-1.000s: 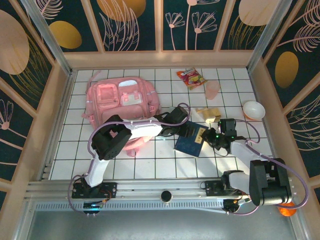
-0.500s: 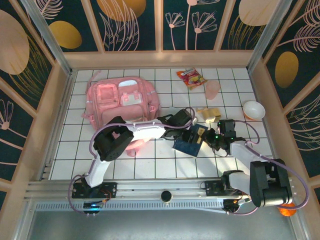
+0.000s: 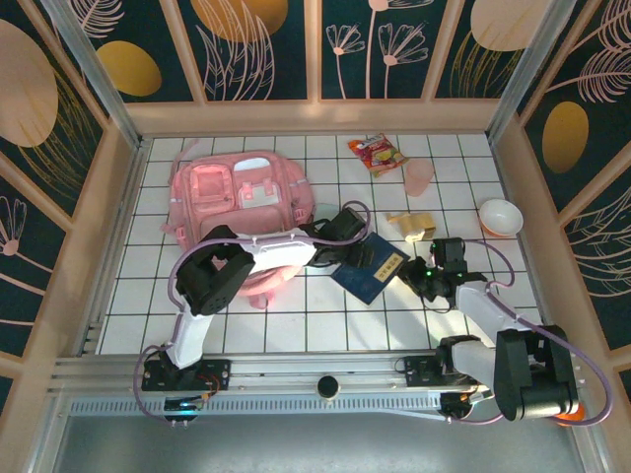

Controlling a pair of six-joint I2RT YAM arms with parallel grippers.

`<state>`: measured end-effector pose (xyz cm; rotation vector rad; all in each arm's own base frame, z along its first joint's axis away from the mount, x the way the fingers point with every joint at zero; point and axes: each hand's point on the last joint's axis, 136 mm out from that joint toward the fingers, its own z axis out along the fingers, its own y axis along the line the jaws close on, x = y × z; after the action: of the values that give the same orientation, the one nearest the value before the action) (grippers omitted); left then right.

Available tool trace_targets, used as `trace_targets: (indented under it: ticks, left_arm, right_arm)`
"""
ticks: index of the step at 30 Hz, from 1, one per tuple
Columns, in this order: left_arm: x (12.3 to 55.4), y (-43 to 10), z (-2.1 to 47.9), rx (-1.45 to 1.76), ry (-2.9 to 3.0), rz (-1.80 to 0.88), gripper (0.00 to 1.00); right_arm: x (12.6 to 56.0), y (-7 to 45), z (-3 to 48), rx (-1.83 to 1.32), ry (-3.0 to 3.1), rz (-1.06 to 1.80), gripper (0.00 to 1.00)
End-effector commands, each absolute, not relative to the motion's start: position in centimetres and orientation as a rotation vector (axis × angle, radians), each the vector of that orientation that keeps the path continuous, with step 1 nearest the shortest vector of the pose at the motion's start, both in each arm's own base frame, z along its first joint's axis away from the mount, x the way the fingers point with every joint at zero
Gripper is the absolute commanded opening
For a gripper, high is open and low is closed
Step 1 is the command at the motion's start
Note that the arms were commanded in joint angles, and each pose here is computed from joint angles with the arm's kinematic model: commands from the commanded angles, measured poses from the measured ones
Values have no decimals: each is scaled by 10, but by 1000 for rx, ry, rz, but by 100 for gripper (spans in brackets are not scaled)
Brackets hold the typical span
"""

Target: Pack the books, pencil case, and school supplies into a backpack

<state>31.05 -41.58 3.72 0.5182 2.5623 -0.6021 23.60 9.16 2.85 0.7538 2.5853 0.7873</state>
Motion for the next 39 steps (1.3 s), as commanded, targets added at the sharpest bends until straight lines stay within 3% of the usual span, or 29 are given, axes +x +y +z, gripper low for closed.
trace_targets:
  ticks: [1, 15, 21, 39]
  left_arm:
    - [324, -396, 42, 480, 2544, -505, 57]
    - [293, -399, 11, 746, 2659, -555, 53]
    - [282, -406, 4, 932, 2696, -559, 51]
    - [274, -457, 115, 731, 2474, -1118, 48]
  right_arm:
    - [240, 102, 43, 688, 2564, 844, 30]
    - [239, 118, 37, 733, 2562, 904, 33]
    - [240, 119, 28, 732, 2564, 904, 27]
    - [233, 116, 19, 762, 2573, 888, 19]
